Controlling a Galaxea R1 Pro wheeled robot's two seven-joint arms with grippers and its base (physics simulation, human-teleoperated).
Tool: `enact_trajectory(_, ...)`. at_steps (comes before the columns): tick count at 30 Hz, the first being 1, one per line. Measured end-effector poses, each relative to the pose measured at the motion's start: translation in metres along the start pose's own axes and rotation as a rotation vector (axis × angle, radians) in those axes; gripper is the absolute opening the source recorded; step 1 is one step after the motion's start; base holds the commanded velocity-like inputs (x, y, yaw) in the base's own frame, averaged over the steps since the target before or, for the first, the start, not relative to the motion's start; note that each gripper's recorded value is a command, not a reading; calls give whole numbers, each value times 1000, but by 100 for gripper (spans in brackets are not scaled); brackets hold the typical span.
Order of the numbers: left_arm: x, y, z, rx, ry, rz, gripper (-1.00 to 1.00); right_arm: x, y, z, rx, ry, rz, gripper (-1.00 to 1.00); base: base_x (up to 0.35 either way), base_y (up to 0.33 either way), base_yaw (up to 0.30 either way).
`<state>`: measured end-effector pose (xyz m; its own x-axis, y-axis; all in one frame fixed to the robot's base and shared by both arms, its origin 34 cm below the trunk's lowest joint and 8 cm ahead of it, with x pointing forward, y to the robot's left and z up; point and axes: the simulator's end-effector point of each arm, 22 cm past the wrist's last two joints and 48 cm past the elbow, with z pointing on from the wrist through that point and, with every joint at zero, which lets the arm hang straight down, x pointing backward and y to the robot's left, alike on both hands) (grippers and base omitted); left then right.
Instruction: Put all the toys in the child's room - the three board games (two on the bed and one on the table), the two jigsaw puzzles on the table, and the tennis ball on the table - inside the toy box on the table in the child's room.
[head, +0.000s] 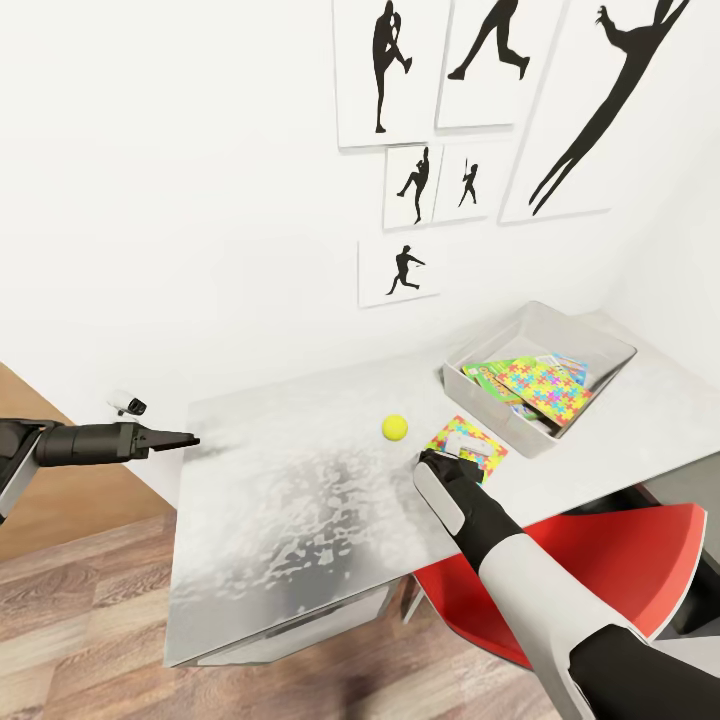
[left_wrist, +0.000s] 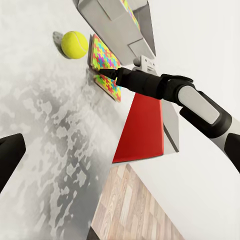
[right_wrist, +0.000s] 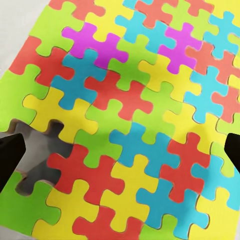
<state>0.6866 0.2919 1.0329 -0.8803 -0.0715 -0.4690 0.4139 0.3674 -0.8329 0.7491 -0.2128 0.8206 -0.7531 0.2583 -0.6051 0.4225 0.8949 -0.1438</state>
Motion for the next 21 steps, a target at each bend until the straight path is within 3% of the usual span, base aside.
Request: enact_trajectory(21,0,0,0,0,0,0,100,0,0,0,0,0,0,100,0,0,0)
